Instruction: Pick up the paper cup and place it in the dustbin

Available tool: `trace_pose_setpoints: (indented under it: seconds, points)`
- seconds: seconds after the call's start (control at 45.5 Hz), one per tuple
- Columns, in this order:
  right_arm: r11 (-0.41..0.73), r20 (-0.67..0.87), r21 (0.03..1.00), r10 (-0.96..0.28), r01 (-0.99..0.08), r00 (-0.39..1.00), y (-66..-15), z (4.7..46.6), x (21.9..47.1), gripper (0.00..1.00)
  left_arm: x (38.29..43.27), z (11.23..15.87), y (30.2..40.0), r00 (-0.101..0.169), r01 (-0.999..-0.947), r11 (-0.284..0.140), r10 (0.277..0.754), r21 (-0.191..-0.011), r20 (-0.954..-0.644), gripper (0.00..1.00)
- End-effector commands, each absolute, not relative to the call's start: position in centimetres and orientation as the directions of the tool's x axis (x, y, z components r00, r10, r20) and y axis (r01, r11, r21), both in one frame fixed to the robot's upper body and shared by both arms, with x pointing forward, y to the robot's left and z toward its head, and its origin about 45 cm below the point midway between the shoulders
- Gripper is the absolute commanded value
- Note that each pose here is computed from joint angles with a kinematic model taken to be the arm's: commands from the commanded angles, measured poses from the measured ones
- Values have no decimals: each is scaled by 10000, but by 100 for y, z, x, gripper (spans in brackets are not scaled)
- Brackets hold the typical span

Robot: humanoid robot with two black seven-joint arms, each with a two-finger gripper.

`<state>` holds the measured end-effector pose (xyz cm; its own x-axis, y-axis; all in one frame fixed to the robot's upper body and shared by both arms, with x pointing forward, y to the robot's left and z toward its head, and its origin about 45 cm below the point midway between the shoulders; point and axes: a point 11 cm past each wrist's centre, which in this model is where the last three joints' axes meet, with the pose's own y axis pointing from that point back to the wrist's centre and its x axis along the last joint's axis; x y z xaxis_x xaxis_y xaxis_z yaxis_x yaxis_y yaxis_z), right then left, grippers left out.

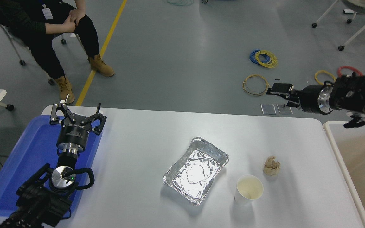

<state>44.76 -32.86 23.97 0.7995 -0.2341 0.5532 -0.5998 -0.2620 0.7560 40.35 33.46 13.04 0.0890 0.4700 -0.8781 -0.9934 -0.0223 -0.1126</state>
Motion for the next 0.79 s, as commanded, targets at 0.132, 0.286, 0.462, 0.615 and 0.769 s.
trace_pose_setpoints:
  seconds: [0.132, 0.286, 0.462, 0.615, 0.769]
  points:
    - [-2424, 4077, 8787, -672, -4113, 9107, -2889, 2802, 4262, 100, 4035, 1303, 3345, 890, -9934, -226, 4697, -1127, -8783, 100]
    - [-2548, 3564, 8971, -656, -3610, 9320, -2806, 2878, 4147, 100, 4036, 1303, 3344, 890, -9935, -213, 4697, -1120, -8783, 100]
    - [-2262, 2561, 9379, -608, -2632, 9647, -2851, 2877, 3912, 100, 4035, 1303, 3344, 893, -9934, -216, 4707, -1127, -8777, 100]
    - [-2178, 1990, 9537, -594, -2072, 9782, -2852, 2839, 3803, 100, 4035, 1303, 3345, 890, -9934, -226, 4697, -1127, -8783, 100]
    - [-2242, 1557, 9606, -564, -1645, 9862, -2813, 2801, 3687, 100, 4036, 1303, 3344, 890, -9935, -213, 4697, -1120, -8783, 100]
